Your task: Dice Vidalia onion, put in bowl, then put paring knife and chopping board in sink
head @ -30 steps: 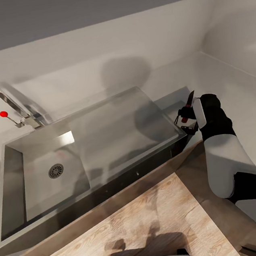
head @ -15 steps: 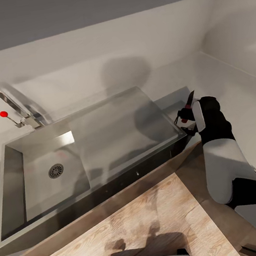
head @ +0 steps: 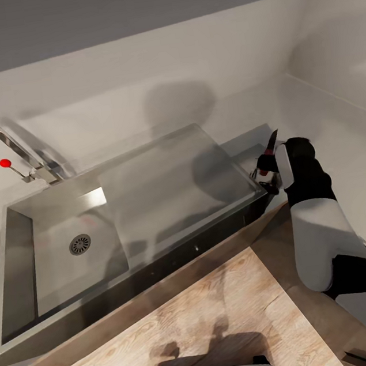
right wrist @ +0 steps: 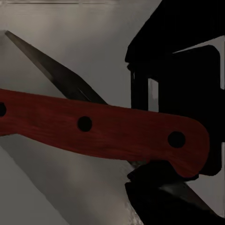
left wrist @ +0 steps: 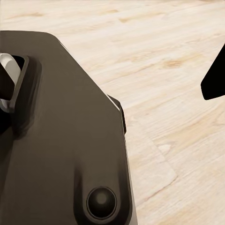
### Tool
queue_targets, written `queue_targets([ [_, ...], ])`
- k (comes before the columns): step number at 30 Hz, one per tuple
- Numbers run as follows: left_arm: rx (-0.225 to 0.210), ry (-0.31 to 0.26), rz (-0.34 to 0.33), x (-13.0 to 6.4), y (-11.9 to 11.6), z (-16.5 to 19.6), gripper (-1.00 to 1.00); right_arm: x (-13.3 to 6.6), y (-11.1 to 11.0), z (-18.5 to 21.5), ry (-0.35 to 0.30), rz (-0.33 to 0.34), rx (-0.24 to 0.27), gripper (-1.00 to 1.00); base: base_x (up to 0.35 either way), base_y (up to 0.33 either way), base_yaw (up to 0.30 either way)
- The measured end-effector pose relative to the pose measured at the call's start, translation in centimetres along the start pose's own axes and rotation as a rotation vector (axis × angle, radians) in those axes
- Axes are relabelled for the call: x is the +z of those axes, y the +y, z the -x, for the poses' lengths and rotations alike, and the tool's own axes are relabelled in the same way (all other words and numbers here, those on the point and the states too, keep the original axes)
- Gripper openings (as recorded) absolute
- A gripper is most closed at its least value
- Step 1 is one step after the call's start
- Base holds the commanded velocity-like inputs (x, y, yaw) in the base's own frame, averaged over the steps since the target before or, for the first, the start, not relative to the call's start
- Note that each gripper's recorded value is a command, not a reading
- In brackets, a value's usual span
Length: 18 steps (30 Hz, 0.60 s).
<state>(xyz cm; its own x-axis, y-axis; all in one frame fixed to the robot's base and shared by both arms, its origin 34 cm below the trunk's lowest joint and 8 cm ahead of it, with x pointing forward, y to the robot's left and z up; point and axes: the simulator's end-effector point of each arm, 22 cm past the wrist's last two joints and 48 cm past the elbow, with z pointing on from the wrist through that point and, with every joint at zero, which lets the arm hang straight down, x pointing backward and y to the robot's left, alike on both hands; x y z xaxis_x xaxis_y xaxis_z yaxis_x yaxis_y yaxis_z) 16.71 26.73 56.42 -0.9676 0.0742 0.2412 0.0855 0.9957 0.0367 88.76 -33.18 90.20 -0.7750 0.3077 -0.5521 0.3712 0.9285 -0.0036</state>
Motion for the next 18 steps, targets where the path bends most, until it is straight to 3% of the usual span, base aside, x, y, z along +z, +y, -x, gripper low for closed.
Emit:
queue_targets([
  [18,-0.001,-0.008,0.001,-0.1,0.1,0.3,1.00,-1.2,-0.2,1.5,-0.037,0.000,0.007,-1.00,0.000,0.000,0.000],
])
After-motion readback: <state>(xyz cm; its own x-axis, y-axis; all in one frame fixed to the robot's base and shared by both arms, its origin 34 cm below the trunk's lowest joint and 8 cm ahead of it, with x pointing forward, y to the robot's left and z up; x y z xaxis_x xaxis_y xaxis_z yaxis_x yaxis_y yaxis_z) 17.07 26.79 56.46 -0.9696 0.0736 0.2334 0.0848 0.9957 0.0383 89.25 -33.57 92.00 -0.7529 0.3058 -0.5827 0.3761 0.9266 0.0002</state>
